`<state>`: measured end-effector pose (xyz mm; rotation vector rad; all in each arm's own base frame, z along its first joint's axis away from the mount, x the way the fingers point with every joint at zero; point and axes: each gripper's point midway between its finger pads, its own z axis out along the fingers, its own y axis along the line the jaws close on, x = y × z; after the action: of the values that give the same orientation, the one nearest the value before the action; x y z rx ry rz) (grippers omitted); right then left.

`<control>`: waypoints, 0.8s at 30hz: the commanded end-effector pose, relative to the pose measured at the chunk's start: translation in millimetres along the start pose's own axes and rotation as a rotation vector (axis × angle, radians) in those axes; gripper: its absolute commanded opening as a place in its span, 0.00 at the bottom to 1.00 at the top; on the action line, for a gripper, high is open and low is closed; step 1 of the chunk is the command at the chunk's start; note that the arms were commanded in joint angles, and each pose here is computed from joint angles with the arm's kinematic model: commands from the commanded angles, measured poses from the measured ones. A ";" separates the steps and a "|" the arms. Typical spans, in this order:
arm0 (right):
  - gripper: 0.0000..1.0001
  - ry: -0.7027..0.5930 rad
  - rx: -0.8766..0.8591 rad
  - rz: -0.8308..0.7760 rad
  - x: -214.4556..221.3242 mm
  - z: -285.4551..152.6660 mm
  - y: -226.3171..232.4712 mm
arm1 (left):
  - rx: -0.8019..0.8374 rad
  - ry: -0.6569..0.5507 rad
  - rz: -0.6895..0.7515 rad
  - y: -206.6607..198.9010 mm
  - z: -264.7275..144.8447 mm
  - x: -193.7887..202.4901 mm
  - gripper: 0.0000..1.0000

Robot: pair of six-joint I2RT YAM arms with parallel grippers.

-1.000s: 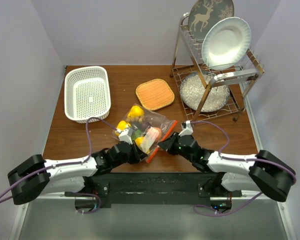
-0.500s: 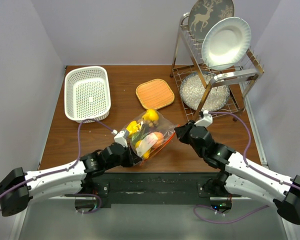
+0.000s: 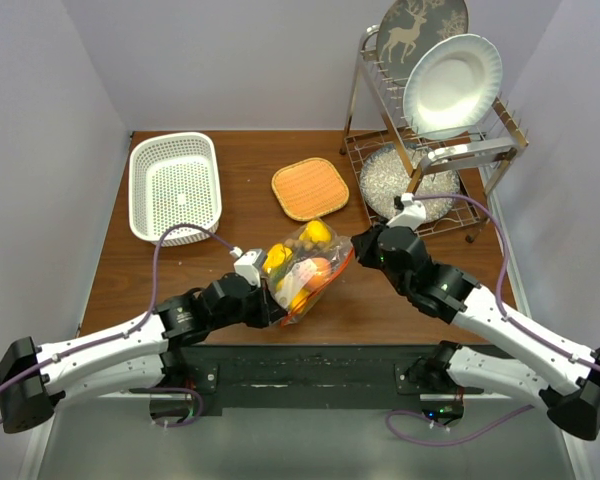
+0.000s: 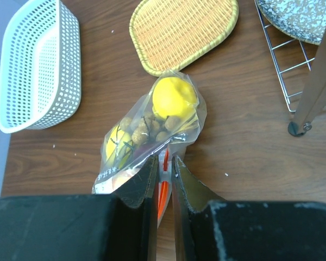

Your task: Open the zip-top bag and remove the fake food

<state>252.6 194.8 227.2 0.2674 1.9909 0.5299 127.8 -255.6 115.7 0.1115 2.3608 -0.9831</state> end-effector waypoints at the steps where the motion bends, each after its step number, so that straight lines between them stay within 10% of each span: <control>1: 0.00 0.010 -0.013 -0.043 -12.6 -2.3 12.8 | 0.062 0.010 0.051 -22.6 -9.2 -8.2 0.08; 9: 0.00 0.043 -0.026 -0.059 -9.9 3.7 23.6 | 0.063 -0.022 0.128 -32.5 -20.0 -24.8 0.39; 24: 0.00 0.014 -0.074 -0.079 -47.0 -2.9 57.7 | -0.020 -0.073 0.479 -65.7 -27.8 -85.6 0.48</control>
<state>264.3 219.0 263.6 0.1616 2.0270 0.5202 155.1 -269.9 203.9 0.4661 2.1978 -0.8134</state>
